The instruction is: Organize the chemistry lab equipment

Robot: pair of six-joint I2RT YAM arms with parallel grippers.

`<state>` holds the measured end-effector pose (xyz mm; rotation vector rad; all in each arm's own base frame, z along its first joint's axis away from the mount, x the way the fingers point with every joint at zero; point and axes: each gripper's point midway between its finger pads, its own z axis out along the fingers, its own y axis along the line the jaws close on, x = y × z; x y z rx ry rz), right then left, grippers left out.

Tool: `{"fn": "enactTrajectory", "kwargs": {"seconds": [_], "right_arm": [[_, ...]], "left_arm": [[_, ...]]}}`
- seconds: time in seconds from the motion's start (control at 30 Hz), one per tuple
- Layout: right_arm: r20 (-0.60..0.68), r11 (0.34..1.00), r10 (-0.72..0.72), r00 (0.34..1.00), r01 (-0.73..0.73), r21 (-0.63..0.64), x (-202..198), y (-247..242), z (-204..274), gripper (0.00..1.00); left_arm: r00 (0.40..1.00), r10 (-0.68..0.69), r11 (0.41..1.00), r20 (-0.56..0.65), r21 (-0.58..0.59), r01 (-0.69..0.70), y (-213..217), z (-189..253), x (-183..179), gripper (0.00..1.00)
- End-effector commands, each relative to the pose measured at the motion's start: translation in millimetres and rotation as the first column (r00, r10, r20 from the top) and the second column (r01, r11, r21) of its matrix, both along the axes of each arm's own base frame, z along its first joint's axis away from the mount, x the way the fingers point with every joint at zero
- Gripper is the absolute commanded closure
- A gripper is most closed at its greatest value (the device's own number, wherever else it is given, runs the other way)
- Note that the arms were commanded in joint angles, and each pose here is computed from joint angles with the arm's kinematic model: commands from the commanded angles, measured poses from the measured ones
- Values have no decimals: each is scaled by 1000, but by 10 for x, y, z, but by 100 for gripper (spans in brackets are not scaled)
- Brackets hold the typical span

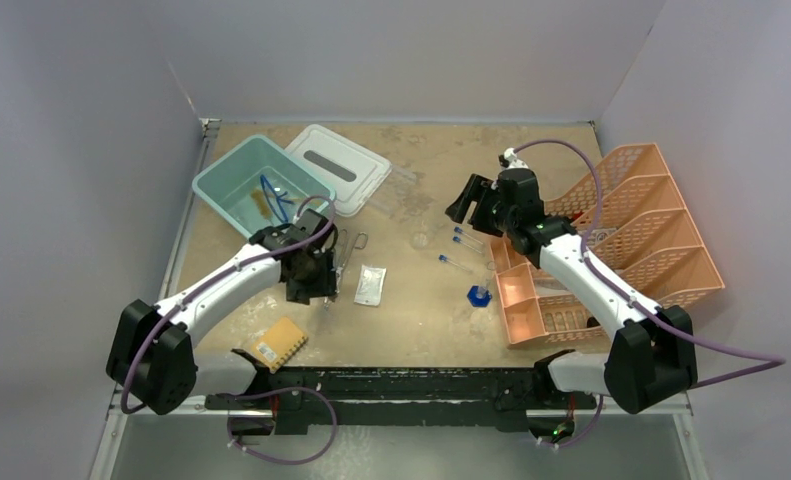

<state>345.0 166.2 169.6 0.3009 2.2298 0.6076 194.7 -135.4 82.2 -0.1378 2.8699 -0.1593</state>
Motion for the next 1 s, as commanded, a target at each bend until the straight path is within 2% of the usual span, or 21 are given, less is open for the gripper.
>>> {"fn": "enactTrajectory", "kwargs": {"seconds": [0.0, 0.1, 0.33, 0.47, 0.67, 0.87, 0.97], "right_arm": [[48, 1000, -7, 999, 6, 27, 65, 22, 257, 26], [47, 1000, -6, 999, 5, 18, 58, 10, 260, 26], [38, 1000, -8, 999, 8, -2, 29, -25, 259, 26], [43, 1000, -17, 999, 17, -11, 21, -52, 257, 26], [34, 1000, -17, 999, 17, -6, 40, -37, 204, 26], [27, 1000, -12, 1000, 12, 1, 41, -17, 182, 27], [27, 1000, -13, 1000, 13, 0, 40, -20, 179, 27]], "left_arm": [[997, 73, 996, 11, -56, -72, -53, -144, -52, 45], [997, 74, 997, -9, -26, -74, -18, -320, -65, 45], [997, 72, 997, -21, 4, -72, -25, -400, -23, 55], [994, 61, 998, -85, 16, -60, -30, -393, -141, 58], [989, 90, 995, -118, 53, -84, 55, -496, -269, 72], [989, 114, 992, -92, 69, -107, 112, -506, -269, 84], [987, 123, 991, -104, 61, -117, 97, -578, -290, 86]]}}
